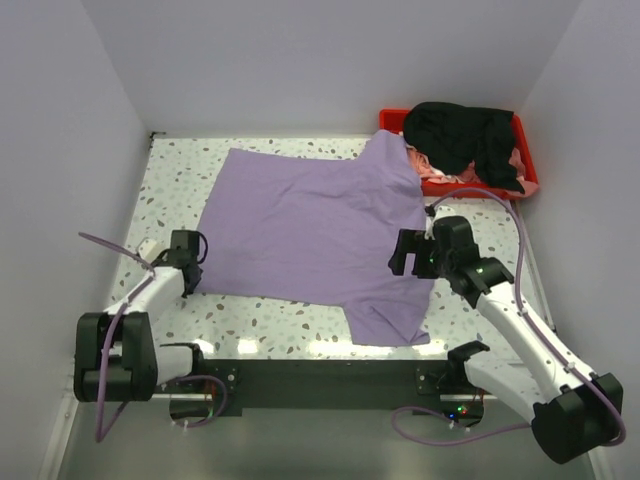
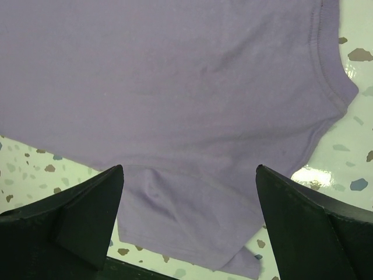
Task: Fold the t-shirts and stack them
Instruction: Flatten the tshirt out
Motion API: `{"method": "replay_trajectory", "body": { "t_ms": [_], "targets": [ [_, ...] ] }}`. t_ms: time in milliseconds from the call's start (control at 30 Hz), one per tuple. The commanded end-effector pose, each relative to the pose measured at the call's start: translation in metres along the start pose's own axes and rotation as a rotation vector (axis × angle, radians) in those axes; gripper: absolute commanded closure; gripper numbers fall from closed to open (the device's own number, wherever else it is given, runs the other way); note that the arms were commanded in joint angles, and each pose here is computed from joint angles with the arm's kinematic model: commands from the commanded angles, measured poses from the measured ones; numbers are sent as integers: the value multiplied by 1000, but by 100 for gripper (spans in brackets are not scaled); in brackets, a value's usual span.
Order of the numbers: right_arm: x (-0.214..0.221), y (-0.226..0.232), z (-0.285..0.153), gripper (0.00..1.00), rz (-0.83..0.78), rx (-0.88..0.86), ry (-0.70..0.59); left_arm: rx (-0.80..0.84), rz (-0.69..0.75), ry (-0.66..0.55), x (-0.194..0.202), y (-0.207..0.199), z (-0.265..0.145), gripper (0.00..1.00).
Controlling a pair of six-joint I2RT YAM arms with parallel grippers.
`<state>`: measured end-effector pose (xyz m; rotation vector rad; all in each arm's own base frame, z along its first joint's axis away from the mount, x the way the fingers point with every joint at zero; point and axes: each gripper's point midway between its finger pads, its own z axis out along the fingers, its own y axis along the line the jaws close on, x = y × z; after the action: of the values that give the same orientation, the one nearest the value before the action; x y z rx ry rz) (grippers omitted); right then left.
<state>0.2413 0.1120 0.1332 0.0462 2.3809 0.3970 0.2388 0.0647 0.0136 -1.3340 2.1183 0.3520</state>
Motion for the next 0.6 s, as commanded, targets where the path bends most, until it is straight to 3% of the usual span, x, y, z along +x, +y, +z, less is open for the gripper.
{"method": "replay_trajectory", "body": {
  "t_ms": [0,200,567],
  "targets": [
    [-3,4,3,1,-6,-21,-3,-147,-56,-30,-1,42,-10,100],
    [-1,3,5,1,-1,-12,18,-181,-159,-72,-7,58,-17,100],
    [11,3,-5,1,-1,-15,68,-187,-180,-58,-1,64,-16,100]
  ]
}}
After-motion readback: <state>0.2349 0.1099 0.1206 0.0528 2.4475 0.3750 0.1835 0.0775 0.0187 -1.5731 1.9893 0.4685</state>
